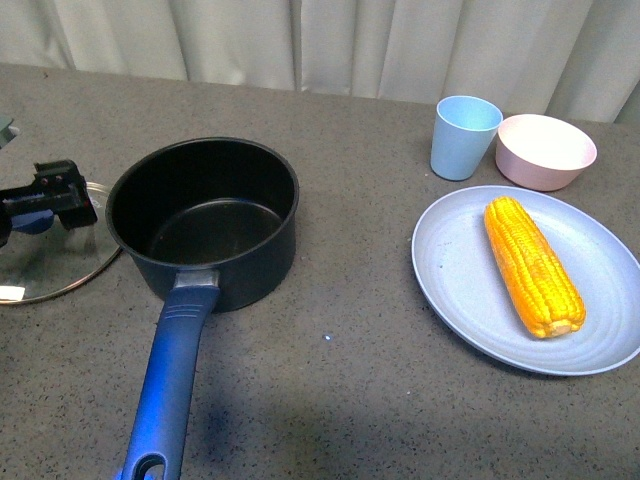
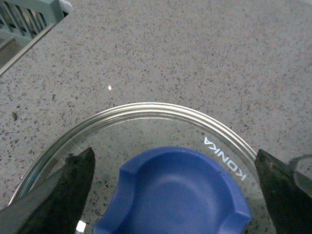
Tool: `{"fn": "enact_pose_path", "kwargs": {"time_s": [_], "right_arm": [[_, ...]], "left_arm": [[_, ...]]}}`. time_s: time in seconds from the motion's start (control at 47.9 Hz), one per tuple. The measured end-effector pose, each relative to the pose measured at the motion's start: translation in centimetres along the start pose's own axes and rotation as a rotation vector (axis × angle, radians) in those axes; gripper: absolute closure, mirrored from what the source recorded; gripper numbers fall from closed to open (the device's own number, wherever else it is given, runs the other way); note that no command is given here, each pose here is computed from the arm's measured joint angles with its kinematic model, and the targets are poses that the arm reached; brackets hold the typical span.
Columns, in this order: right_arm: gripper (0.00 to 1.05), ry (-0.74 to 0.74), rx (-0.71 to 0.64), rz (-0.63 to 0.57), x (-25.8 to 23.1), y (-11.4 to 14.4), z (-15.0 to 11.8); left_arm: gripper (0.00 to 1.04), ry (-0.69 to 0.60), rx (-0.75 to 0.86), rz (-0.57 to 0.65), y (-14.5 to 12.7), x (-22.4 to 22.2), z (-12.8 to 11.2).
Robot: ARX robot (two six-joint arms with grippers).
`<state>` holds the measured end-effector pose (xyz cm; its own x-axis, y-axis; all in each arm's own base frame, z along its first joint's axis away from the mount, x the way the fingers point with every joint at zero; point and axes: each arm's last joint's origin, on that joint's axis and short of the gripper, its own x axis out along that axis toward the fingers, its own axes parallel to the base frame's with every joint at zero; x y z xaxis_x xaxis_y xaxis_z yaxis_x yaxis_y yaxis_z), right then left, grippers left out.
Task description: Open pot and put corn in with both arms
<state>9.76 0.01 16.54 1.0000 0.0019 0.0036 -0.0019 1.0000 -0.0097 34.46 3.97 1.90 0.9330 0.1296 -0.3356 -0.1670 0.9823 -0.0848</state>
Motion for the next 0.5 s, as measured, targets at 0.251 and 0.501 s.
{"fn": "enact_pose_path", "kwargs": {"time_s": [0.251, 0.501], "right_arm": [[0.09, 0.0, 0.0, 0.0, 0.0, 0.0, 0.0], [0.09, 0.0, 0.0, 0.0, 0.0, 0.0, 0.0]], "left_arm": [[0.06, -0.157, -0.036, 0.06, 0.8, -4.8, 6.5], [0.1, -0.266, -0.022, 0.119, 1.0, -13.1, 9.3]]}}
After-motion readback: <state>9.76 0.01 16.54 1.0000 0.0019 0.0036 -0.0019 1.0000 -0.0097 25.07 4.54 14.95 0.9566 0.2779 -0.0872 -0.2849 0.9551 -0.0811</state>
